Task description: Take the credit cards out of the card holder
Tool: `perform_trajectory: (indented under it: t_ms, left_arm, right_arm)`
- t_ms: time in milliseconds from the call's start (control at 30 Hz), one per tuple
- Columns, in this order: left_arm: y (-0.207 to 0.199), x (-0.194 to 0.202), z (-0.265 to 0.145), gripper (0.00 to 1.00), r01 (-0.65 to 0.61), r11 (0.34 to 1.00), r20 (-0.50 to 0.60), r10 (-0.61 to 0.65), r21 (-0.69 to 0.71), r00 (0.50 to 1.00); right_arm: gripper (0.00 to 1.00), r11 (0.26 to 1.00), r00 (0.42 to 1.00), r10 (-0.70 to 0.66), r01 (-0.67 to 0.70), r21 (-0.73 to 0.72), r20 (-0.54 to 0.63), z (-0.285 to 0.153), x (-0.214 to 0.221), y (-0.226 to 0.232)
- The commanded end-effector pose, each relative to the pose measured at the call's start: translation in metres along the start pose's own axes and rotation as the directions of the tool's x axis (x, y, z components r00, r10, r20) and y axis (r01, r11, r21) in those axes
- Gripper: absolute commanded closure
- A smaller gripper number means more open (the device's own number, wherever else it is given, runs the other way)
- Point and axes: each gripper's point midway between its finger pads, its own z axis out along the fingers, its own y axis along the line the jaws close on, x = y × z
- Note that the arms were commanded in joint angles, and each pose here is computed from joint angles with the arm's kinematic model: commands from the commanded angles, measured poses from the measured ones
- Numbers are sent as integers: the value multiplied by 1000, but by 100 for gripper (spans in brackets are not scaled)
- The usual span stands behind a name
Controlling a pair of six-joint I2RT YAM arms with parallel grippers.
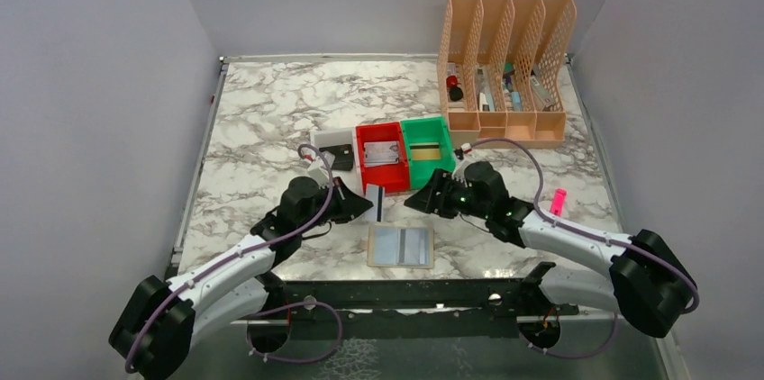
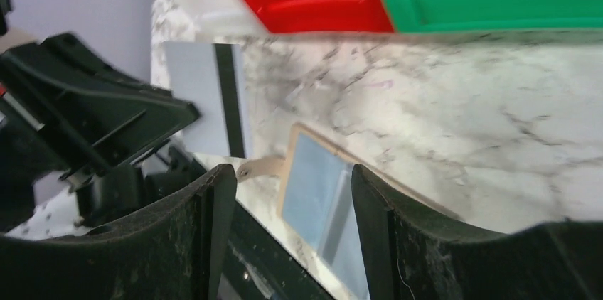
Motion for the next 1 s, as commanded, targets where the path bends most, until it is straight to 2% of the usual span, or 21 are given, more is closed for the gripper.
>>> perform_trajectory:
  t_ms: [0, 300, 500, 800, 967]
  left_arm:
    - [-46, 8, -5, 100, 26, 964, -72, -7, 265, 997]
    - [-69, 5, -13, 100, 17, 927, -73, 12, 374, 997]
    - [-67, 5, -15, 100, 32, 927, -68, -7, 374, 998]
    - [-63, 6, -17, 100, 45, 931, -56, -26, 363, 998]
    - [-60, 7, -16, 100, 52, 933, -54, -35, 356, 998]
  right_arm:
    - [35, 960, 992, -61, 28, -280, -109, -3, 17, 48]
    - [42, 908, 981, -55, -27, -417, -185, 12, 25, 67]
    - [55, 875, 979, -82, -18, -484, -185, 10, 23, 78]
    - [65, 874, 986, -65, -18, -486, -154, 4, 19, 72]
    - [76, 868, 988, -55, -23, -495, -143, 0, 17, 73]
